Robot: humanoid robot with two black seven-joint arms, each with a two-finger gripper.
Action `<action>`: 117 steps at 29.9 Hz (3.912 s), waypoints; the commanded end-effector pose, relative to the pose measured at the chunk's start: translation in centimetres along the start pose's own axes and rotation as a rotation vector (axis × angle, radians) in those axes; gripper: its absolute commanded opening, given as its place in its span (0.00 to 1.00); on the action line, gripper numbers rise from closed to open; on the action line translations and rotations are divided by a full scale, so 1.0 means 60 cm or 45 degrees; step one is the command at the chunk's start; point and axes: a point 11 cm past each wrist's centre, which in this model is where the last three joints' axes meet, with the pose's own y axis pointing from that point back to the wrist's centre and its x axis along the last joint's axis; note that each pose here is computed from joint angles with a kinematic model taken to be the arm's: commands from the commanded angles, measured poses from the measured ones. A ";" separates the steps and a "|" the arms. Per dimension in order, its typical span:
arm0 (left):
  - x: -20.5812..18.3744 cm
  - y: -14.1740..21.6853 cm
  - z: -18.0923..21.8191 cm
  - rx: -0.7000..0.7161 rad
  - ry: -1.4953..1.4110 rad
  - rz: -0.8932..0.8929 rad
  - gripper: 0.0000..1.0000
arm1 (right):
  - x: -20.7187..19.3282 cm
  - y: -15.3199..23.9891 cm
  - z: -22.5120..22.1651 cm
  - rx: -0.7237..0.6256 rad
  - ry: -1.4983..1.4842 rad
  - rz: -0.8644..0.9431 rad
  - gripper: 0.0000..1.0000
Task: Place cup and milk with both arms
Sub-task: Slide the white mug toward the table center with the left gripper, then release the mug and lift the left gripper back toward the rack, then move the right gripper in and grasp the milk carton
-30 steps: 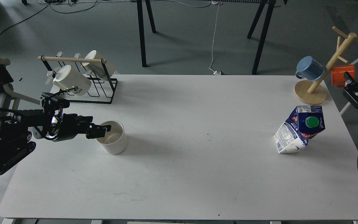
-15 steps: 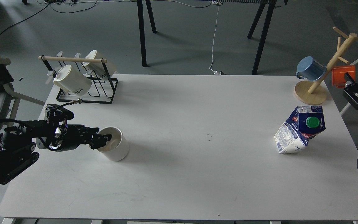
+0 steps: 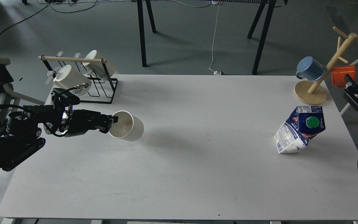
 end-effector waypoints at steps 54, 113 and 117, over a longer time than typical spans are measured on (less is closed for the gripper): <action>0.051 -0.178 0.224 -0.376 0.097 -0.146 0.34 | 0.010 0.010 -0.001 0.004 -0.006 0.022 0.99; 0.145 0.008 0.018 -0.626 1.579 0.592 0.95 | 0.182 0.181 0.259 -0.308 -0.314 0.362 0.99; 0.144 0.008 0.016 -0.621 1.581 0.593 0.95 | 0.176 0.172 0.265 -0.310 -0.322 0.341 0.99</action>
